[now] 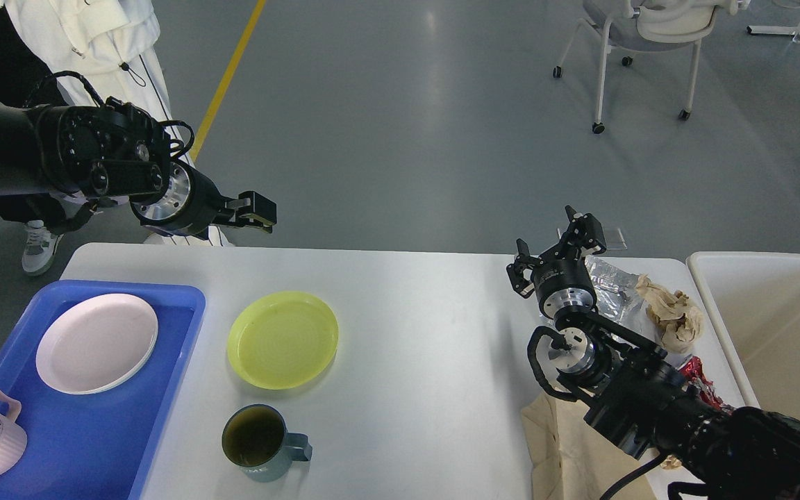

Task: Tidy desktop
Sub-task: 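Swing the left gripper over the yellow plate toward the dark mug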

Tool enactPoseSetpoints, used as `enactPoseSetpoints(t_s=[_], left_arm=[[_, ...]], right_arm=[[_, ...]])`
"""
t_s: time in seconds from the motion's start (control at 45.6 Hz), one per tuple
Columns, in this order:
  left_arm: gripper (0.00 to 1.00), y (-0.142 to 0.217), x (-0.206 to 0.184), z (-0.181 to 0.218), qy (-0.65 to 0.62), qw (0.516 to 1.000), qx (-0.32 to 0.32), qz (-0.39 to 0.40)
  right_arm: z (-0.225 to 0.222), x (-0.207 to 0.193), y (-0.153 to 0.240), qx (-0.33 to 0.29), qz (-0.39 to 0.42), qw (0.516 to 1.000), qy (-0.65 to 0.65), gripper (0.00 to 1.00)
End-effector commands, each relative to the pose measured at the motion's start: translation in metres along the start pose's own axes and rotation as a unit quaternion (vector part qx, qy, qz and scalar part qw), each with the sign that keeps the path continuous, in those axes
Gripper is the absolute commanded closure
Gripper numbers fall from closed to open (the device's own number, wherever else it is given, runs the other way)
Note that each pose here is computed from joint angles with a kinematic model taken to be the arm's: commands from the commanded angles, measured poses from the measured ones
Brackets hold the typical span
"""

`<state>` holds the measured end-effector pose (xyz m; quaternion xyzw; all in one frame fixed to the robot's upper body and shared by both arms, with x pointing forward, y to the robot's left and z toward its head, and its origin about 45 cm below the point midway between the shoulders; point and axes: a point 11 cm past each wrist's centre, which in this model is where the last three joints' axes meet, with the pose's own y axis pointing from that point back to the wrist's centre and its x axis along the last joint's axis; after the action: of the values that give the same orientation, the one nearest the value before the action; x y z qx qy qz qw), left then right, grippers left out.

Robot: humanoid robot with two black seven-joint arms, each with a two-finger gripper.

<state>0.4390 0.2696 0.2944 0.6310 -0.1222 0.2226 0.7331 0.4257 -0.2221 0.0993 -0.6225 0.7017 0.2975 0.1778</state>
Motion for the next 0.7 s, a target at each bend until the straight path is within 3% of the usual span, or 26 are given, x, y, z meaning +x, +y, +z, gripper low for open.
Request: enactPoseSetpoints(t_s=[0.0,0.68], left_arm=[[0.02,-0.003,-0.005,0.011,-0.018,1.0,0.003,-0.01],[0.02,-0.014,-0.017,0.012,-0.023,0.999,0.006,-0.028]], right_arm=[[0.0,-0.001,0.0,0.0,-0.001,1.0,0.0,0.0],[0.0,-0.001,0.0,0.0,-0.001,1.0,0.001,0.0]])
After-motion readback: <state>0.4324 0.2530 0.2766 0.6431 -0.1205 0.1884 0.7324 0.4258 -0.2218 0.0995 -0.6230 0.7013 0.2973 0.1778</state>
